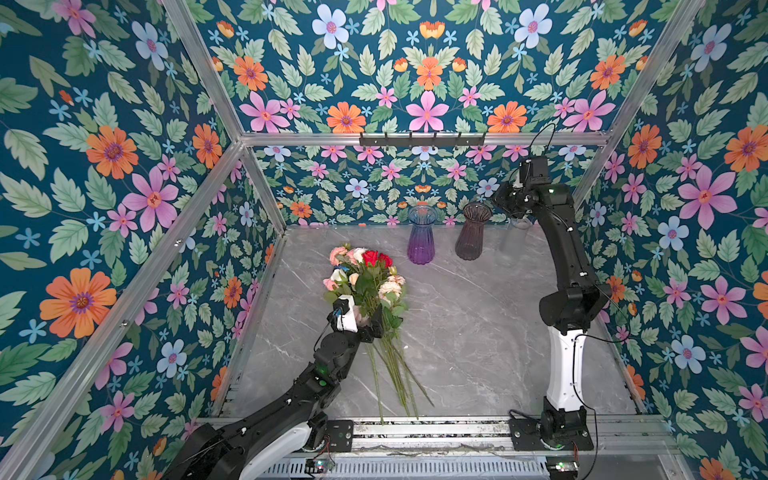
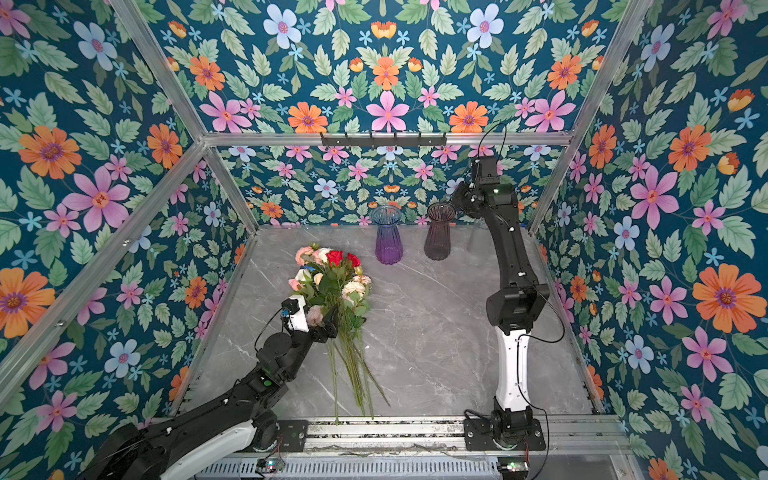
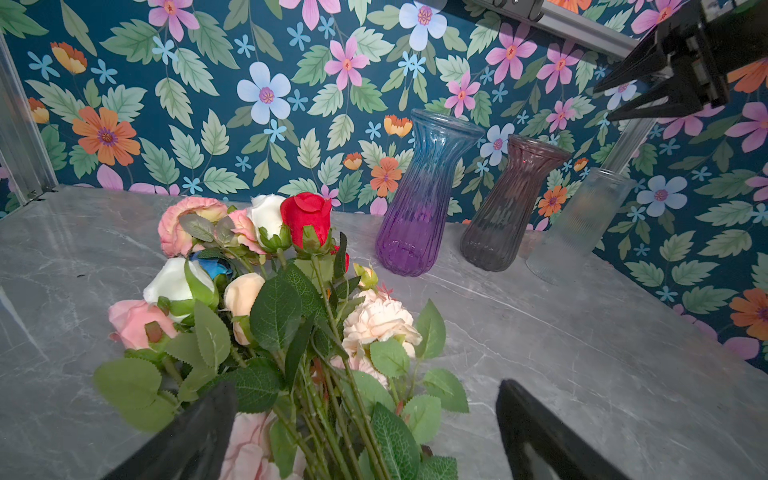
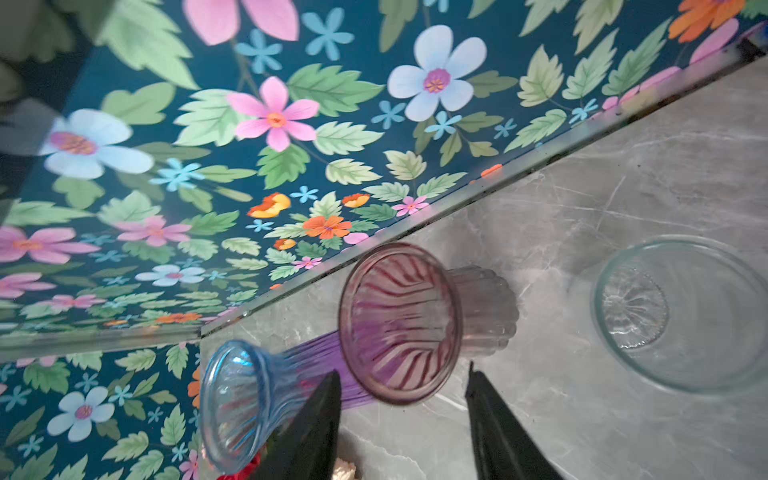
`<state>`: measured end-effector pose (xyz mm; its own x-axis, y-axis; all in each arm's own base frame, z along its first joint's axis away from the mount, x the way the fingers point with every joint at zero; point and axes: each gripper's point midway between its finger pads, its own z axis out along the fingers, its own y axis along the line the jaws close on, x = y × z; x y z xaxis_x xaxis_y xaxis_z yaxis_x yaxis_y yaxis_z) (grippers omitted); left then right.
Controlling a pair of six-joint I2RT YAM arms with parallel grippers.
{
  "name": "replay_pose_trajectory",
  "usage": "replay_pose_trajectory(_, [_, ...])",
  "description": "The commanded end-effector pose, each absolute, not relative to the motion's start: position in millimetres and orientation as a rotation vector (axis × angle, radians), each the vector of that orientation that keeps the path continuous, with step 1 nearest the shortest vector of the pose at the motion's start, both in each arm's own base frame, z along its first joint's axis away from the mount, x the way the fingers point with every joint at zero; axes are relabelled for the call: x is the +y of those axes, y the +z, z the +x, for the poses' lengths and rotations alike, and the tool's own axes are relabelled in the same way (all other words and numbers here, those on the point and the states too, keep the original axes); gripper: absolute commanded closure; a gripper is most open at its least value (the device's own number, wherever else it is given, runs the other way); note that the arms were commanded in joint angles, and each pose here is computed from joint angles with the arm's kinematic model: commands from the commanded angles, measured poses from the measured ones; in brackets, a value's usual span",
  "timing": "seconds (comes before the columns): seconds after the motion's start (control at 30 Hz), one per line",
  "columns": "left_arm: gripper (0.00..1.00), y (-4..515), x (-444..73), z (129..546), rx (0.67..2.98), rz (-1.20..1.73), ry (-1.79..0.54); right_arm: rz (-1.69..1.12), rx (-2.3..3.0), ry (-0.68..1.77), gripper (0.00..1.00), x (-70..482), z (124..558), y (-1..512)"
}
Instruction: Arrange the flowers into the vase
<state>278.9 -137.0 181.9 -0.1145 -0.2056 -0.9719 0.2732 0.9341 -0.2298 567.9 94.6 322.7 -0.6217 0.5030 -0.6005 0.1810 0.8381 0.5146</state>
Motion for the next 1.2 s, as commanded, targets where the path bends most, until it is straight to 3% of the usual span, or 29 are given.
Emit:
replay_pose_trajectory(0.0, [0.00, 188.9, -133.3, 276.0, 1.594, 0.040, -0.417, 0.340, 2.227, 0.545, 0.51, 123.6, 557.1, 336.4])
replay_pose_trajectory(0.43, [0.00, 187.3, -123.7, 274.1, 1.584, -0.007, -0.410, 0.195, 2.322, 1.028, 0.54, 251.3, 558.4, 293.7])
replay_pose_trajectory(0.8, [0.00, 188.1, -126.3, 273.9, 1.582, 0.009, -0.416, 0.289, 2.372, 1.059, 0.57, 266.0, 574.1, 251.4])
replay_pose_trajectory(1.17, [0.00, 188.1, -126.5, 274.0, 1.583, 0.011, -0.415, 0.350, 2.423, 0.974, 0.75, 265.3, 575.1, 226.7])
